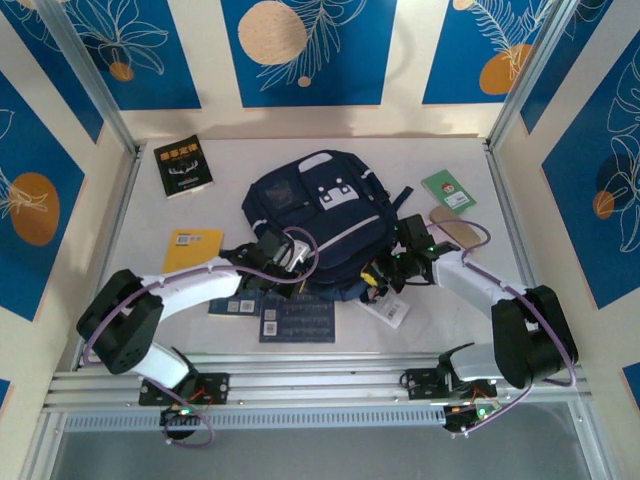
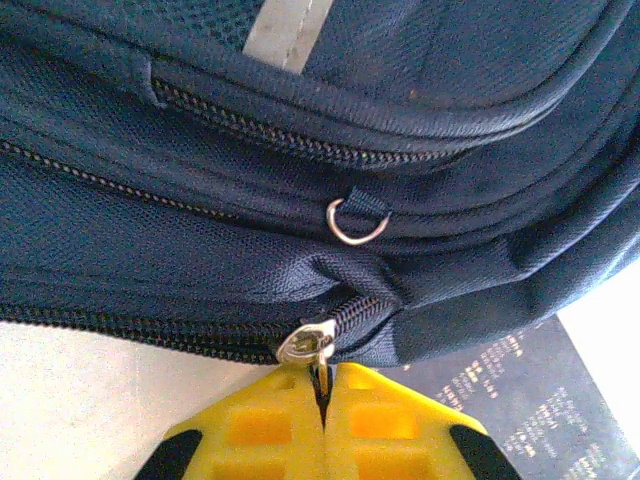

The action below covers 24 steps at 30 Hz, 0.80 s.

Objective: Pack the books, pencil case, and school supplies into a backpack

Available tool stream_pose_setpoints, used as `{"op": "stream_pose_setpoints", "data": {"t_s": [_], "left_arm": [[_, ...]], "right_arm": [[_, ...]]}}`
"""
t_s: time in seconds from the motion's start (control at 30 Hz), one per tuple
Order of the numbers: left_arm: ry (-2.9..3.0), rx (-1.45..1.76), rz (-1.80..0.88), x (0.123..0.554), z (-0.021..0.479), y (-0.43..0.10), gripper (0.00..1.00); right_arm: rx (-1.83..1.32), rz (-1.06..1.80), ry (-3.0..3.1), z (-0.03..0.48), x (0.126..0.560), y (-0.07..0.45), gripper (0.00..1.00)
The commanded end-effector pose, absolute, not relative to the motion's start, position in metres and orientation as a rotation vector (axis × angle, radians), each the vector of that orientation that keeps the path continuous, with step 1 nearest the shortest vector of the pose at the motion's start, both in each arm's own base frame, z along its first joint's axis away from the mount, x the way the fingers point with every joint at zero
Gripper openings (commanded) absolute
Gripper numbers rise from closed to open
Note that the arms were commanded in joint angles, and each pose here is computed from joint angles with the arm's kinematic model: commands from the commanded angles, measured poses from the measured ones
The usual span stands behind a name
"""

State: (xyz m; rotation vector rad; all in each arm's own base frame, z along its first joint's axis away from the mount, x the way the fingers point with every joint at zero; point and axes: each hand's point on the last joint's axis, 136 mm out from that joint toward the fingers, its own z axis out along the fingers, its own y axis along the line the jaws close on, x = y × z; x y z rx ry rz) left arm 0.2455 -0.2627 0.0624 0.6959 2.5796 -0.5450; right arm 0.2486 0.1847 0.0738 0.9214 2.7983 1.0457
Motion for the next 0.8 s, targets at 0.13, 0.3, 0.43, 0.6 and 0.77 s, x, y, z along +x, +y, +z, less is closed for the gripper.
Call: {"op": "stream_pose_setpoints", "data": {"t_s": [0.13, 0.3, 0.43, 0.6, 0.77], "left_arm": [[2.534, 0.656, -0.518, 0.245, 0.079, -0.258, 0.00], [2.510, 0.580, -0.477, 0.253, 0.086, -0.240, 0.00], [2.487, 0.518, -0.458, 0.267, 0.103, -0.226, 0.00], [2.443, 0.561, -0.359, 0.279, 0.139, -0.213, 0.00], [2.441, 0.516, -0.369, 0.285, 0.160, -0.194, 0.00]], "right_arm": [[0.536, 0.751, 2.815, 0.125, 0.249, 0.171, 0.67], [0.208, 0.724, 2.721, 0.181, 0.253, 0.175, 0.77], [-0.088, 0.945, 2.559, 0.227, 0.275, 0.214, 0.67], [-0.566, 0.922, 2.228, 0.265, 0.310, 0.259, 0.63], [-0.936, 1.053, 2.070, 0.269, 0.328, 0.298, 0.62]]}}
